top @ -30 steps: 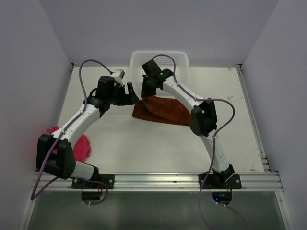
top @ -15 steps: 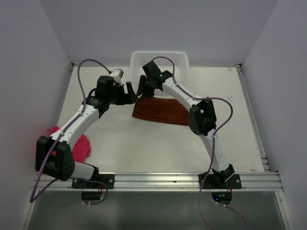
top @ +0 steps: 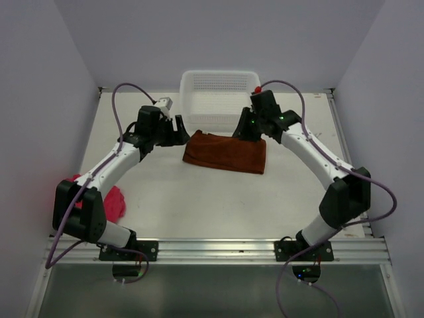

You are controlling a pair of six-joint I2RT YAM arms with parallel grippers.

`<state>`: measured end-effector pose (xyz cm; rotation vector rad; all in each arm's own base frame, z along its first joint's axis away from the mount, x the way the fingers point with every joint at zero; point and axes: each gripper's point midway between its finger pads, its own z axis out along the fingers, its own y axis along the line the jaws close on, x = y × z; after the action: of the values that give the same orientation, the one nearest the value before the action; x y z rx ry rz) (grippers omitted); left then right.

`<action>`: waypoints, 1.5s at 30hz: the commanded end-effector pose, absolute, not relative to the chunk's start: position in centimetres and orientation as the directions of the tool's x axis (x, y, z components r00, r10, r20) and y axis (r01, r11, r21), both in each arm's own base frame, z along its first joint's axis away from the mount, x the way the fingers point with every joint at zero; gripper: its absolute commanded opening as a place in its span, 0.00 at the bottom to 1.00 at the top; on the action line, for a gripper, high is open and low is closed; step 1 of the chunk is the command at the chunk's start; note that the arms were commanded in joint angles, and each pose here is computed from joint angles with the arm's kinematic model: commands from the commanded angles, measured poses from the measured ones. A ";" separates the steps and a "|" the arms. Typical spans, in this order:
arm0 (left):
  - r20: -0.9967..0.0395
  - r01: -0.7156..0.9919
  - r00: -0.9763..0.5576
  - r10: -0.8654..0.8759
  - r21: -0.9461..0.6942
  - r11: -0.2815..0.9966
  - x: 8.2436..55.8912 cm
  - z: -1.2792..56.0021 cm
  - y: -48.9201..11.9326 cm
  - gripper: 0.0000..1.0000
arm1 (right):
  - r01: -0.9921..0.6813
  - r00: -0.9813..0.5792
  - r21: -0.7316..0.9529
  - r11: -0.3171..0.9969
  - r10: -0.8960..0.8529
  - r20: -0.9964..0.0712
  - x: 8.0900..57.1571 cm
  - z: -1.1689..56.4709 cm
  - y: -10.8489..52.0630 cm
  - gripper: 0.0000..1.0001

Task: Roll the towels
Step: Fold the towel

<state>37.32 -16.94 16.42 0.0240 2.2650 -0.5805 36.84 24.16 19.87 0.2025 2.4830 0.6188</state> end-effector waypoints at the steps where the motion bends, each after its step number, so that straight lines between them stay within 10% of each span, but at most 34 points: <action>1: -0.681 0.155 -0.716 -0.154 -0.370 0.916 37.9 14.0 -16.4 0.77 | 0.090 -0.824 0.423 0.902 0.306 -0.477 35.0 16.6 19.0 0.34; 33: -0.568 0.002 -0.807 -0.158 -0.271 0.963 40.4 3.3 -16.4 0.63 | 0.207 -0.905 0.244 0.947 0.280 -0.321 33.3 2.8 12.6 0.39; 45: -0.511 -0.058 -0.840 -0.179 -0.244 0.968 35.7 1.3 -16.0 0.38 | 0.191 -0.925 0.203 0.960 0.246 -0.290 31.5 0.9 11.8 0.04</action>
<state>37.60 -16.19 2.00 -0.1334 2.5311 -0.3163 31.98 12.54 1.69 0.3422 2.7847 0.2923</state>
